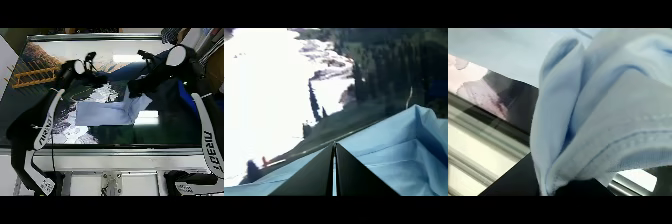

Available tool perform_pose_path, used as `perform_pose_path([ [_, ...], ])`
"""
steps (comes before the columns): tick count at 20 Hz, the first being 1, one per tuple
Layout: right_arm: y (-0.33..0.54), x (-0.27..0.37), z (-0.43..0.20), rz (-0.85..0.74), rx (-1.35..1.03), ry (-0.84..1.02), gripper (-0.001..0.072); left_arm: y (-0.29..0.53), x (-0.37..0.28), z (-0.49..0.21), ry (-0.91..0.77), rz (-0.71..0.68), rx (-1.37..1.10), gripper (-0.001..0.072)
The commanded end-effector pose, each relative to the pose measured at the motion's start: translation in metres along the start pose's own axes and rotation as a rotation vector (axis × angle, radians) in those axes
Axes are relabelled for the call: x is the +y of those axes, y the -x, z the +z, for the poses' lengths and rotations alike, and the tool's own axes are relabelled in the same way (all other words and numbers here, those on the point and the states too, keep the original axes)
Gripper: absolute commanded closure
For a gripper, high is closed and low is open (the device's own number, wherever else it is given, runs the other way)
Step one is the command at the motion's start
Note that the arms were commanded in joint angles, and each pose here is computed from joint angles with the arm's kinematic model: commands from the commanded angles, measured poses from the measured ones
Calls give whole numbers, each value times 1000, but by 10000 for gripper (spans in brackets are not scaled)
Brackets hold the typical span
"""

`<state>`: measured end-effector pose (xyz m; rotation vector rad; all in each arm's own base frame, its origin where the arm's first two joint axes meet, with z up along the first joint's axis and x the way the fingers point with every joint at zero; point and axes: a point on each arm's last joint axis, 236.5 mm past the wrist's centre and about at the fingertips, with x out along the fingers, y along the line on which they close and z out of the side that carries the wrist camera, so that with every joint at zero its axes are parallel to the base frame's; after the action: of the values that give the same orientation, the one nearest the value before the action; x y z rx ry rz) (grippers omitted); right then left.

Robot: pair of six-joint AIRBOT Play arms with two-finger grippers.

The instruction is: Fold the clothes and pants, and hang the long-sleeved shirts on hangers.

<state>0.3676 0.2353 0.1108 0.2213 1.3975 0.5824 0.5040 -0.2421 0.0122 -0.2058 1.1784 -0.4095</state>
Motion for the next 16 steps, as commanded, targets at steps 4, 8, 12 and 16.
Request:
perform_pose_path([
  [4, -83, 86, 12, 181, -4, 33, 695, 108, 80, 35, 102, 65, -138, 701],
  [8, -147, 112, 17, 214, -20, 37, 694, 161, 112, 40, 146, 101, -204, 700],
  [12, -197, 126, 19, 231, -46, 57, 651, 195, 131, 36, 182, 126, -234, 701],
  [16, -208, 166, 44, 356, -190, 41, 49, 218, 133, 38, 185, 136, -279, 700],
])
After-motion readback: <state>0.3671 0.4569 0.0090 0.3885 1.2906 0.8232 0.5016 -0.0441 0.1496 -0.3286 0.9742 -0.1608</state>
